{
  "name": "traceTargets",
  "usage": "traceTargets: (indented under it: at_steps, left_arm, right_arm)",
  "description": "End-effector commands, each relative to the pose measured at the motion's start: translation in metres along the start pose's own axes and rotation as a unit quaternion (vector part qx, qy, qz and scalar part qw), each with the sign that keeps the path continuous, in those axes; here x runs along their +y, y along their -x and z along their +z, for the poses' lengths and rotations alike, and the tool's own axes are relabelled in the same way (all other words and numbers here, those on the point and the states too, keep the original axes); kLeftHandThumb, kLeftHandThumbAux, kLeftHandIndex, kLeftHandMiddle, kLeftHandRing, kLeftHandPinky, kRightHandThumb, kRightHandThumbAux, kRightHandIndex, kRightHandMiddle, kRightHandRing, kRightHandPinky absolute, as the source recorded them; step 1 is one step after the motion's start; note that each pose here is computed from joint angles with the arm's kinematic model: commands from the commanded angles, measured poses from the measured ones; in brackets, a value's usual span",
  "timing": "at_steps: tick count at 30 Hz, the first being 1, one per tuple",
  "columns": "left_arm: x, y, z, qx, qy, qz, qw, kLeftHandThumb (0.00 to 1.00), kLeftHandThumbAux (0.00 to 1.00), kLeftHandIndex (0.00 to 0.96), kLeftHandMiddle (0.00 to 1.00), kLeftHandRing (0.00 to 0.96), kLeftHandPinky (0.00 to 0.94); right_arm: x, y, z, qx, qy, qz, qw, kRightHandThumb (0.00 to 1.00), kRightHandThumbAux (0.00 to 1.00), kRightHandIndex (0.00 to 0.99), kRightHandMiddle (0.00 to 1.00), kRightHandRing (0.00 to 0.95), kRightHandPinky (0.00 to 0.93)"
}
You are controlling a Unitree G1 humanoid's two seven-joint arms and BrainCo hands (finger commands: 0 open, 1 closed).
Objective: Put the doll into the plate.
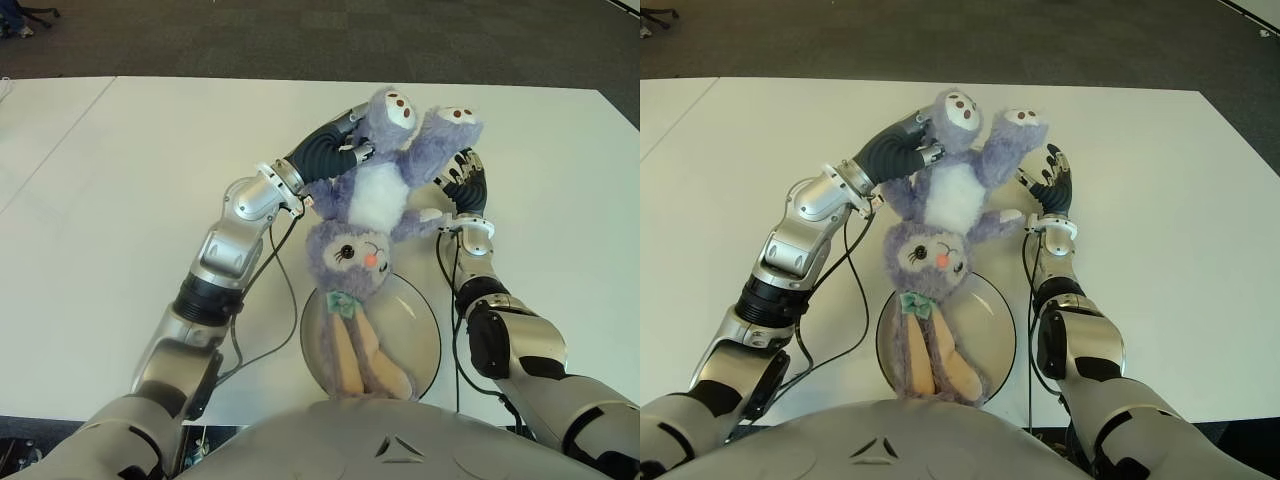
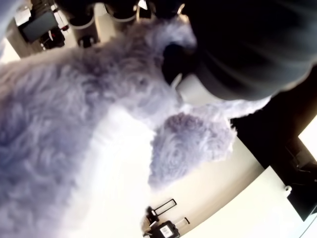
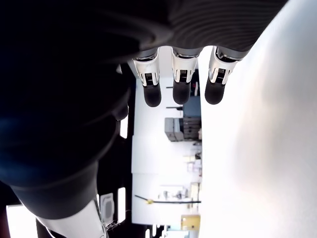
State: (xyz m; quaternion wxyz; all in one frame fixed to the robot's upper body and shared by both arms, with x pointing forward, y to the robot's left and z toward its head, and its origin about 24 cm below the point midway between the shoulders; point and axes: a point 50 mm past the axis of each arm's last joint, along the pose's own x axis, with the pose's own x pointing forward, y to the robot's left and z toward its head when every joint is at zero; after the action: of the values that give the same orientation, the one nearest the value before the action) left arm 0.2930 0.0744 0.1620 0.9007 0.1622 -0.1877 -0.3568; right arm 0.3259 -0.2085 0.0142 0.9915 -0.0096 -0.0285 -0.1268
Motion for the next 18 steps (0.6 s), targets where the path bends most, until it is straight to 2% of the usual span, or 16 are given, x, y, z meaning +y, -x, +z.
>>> traceTargets:
  at_steps: [1, 10, 15, 18]
  left_arm:
    - [0.012, 0.002, 0.009, -0.007, 0.05, 0.063, 0.997, 0.849, 0.668, 0.4, 0.546, 0.814, 0.834]
    - [0.029, 0.005, 0.025, -0.07, 0.118, 0.203, 0.97, 0.851, 0.669, 0.399, 0.541, 0.826, 0.841]
    - [0.037, 0.003, 0.029, -0.087, 0.132, 0.241, 0.958, 0.851, 0.668, 0.398, 0.543, 0.846, 0.861]
    - [0.042, 0.001, 0.033, -0.093, 0.173, 0.263, 0.945, 0.852, 0.668, 0.398, 0.547, 0.858, 0.866]
  right_arm:
    - [-0.003, 0.105, -0.101, 0.224, 0.004, -0.014, 0.975, 0.153, 0.864, 0.205, 0.025, 0.0, 0.0]
    - [-0.003, 0.105, -0.101, 0.224, -0.005, -0.017, 0.974, 0.187, 0.865, 0.242, 0.036, 0.0, 0.0]
    - [-0.004, 0.104, -0.101, 0.222, -0.01, -0.018, 0.975, 0.198, 0.867, 0.256, 0.041, 0.0, 0.0]
    - [-0.004, 0.104, -0.101, 0.221, -0.007, -0.017, 0.975, 0.215, 0.863, 0.26, 0.043, 0.0, 0.0]
